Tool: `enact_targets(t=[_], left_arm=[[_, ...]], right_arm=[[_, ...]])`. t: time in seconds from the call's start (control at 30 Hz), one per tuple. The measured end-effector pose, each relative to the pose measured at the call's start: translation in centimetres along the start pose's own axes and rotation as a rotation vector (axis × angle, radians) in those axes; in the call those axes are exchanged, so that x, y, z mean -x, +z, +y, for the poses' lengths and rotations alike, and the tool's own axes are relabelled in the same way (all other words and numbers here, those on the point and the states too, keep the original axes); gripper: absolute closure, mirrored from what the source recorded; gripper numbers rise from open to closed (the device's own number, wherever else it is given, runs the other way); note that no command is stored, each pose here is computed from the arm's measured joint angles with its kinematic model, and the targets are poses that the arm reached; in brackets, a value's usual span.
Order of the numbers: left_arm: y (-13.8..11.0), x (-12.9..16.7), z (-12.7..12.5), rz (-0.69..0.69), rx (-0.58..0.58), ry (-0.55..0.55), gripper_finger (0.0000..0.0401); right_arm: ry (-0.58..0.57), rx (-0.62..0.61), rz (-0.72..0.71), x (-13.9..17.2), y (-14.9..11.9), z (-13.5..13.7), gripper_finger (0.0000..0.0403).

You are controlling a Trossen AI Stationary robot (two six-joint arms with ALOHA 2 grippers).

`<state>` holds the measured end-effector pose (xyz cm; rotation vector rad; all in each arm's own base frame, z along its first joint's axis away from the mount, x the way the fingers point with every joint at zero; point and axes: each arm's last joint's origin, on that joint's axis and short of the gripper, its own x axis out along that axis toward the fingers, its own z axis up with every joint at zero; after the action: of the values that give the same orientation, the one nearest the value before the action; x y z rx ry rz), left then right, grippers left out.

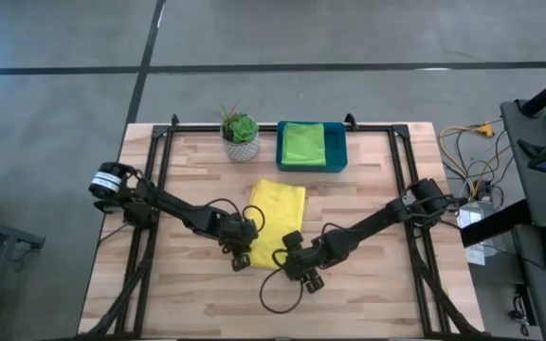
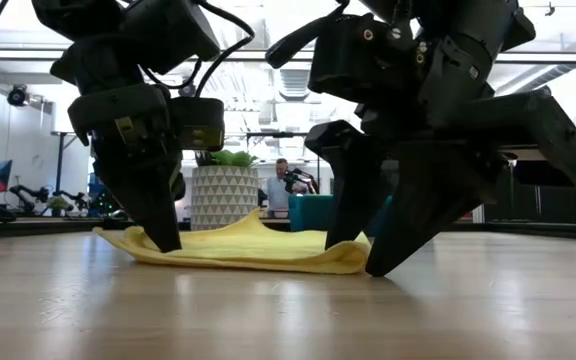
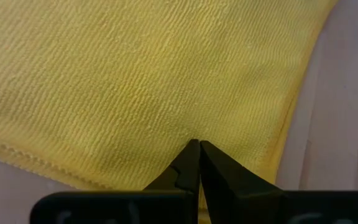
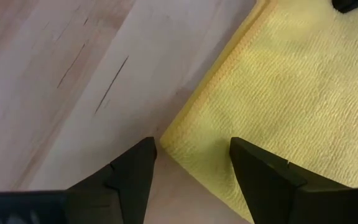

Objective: Fold microfiber towels
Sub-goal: Fold the yellow microfiber towel on top of the green microfiber towel into the dark blue bin

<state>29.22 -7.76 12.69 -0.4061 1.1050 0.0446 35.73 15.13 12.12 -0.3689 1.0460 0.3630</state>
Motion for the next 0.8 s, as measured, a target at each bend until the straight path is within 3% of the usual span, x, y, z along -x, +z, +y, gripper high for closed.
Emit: enact_targets(t=[0.33,0.8], left_arm=[[0.0,-0.1,0.0,-0.012,0.017,0.014,0.0401],[0.2,-0.1,0.0,-0.037,0.018,0.009,0.0401]], right_arm=[[-0.106,0.117,-0.003,-0.5,-0.3,1.1,0.0265],[-0.116,0.119,-0.017,-0.5,-0.2,1.2,0.0391]])
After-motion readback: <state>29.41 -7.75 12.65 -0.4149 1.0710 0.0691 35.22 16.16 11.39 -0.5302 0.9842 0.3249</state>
